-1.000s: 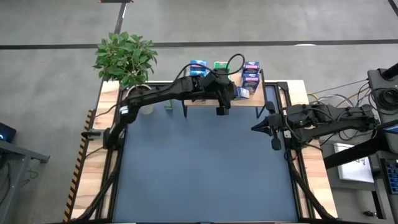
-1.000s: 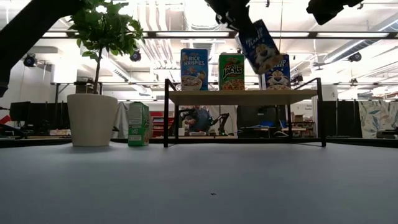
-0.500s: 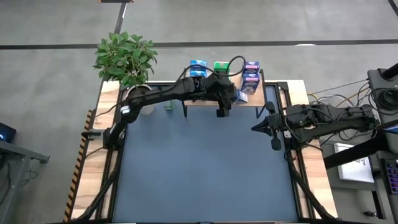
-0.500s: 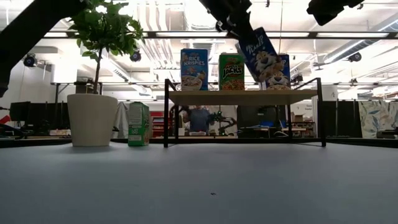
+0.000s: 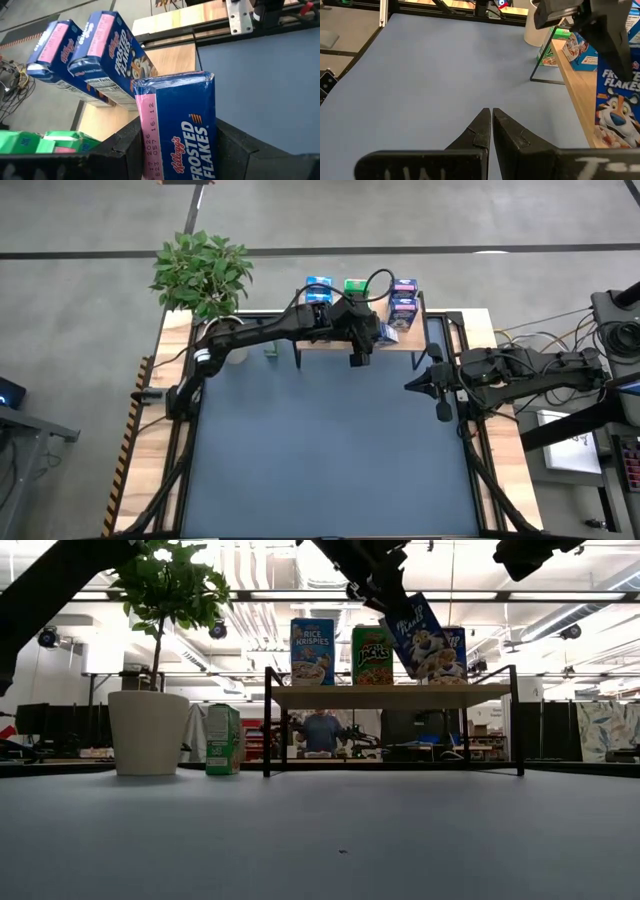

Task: Stack cereal on shelf
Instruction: Put the blue cereal box on the shelf aligned with the other blue cereal boxes

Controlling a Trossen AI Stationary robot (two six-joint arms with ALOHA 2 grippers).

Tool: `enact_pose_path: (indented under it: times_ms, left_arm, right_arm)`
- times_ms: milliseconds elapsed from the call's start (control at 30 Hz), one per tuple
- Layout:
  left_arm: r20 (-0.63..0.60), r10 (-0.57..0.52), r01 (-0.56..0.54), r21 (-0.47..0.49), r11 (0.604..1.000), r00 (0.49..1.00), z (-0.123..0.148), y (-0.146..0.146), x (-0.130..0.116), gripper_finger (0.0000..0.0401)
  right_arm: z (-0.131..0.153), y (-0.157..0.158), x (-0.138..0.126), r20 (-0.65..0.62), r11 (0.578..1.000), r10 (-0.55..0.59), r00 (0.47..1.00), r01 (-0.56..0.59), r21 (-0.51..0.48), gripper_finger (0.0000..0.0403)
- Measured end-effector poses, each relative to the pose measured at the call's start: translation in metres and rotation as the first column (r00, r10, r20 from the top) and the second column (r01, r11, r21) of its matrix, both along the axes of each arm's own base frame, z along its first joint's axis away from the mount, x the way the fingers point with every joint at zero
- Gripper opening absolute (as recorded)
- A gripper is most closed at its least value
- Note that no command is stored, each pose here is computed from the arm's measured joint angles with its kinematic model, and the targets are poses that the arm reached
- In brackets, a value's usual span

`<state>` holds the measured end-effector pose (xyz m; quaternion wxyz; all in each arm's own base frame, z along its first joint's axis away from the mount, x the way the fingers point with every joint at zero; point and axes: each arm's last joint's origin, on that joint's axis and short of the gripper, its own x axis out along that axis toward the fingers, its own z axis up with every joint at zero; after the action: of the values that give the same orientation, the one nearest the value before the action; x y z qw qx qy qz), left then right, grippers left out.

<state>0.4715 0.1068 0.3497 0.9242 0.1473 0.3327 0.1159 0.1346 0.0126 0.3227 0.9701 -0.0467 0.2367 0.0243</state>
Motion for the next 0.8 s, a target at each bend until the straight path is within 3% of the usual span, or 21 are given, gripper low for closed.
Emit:
enact_pose_path:
  times_ms: [333, 800]
  left_arm:
    - [-0.025, 0.016, -0.016, -0.015, 1.0, 1.0, -0.017, 0.007, 0.009, 0.0183]
    - [0.028, 0.018, -0.018, -0.003, 1.0, 0.999, -0.014, 0.008, 0.012, 0.0219]
  right_arm:
    - [0.0, 0.0, 0.0, 0.0, 1.0, 0.001, 1.0, -0.001, 0.0, 0.0009]
    - [0.0, 0.0, 0.0, 0.0, 1.0, 0.001, 1.0, -0.001, 0.0, 0.0009]
